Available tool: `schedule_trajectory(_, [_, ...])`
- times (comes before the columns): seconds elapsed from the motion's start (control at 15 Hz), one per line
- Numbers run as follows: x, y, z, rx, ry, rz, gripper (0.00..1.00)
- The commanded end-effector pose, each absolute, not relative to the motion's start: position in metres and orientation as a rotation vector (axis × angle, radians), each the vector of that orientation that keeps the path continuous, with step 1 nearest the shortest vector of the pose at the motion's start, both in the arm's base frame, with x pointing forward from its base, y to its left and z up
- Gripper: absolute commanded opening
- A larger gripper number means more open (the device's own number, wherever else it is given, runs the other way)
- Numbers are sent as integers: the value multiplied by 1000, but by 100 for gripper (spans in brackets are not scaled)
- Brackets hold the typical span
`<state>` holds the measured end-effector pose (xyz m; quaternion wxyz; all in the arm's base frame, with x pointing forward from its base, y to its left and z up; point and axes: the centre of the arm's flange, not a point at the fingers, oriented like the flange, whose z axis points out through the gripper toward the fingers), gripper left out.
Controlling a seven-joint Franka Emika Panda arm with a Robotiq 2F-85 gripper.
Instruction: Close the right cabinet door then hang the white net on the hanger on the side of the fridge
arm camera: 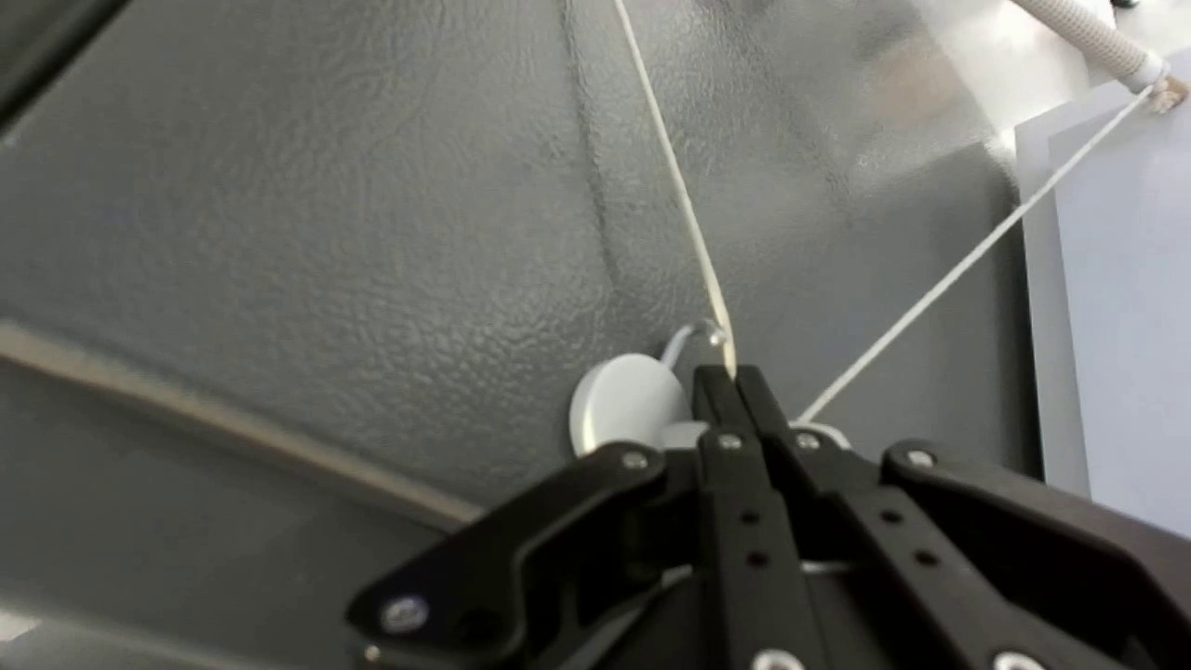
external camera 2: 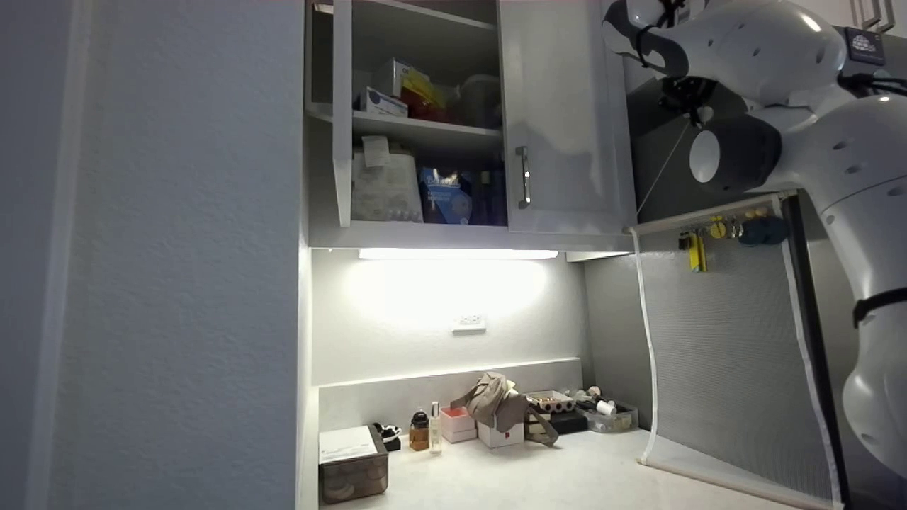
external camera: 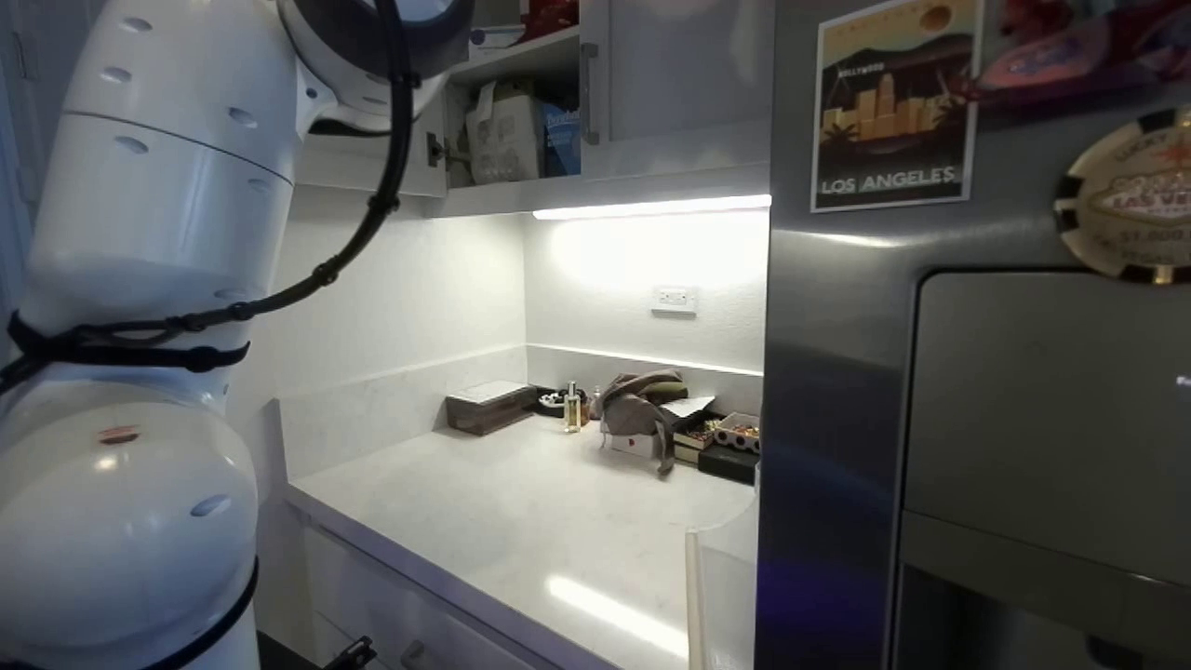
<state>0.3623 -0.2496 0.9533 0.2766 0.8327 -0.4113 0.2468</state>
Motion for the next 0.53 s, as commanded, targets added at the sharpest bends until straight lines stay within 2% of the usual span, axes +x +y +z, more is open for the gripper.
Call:
schedule_trajectory(0.0, [358, -248, 1000, 2257, -1116, 732, 0])
schedule_trajectory(0.47, [340, -237, 1011, 2288, -1091, 726, 0])
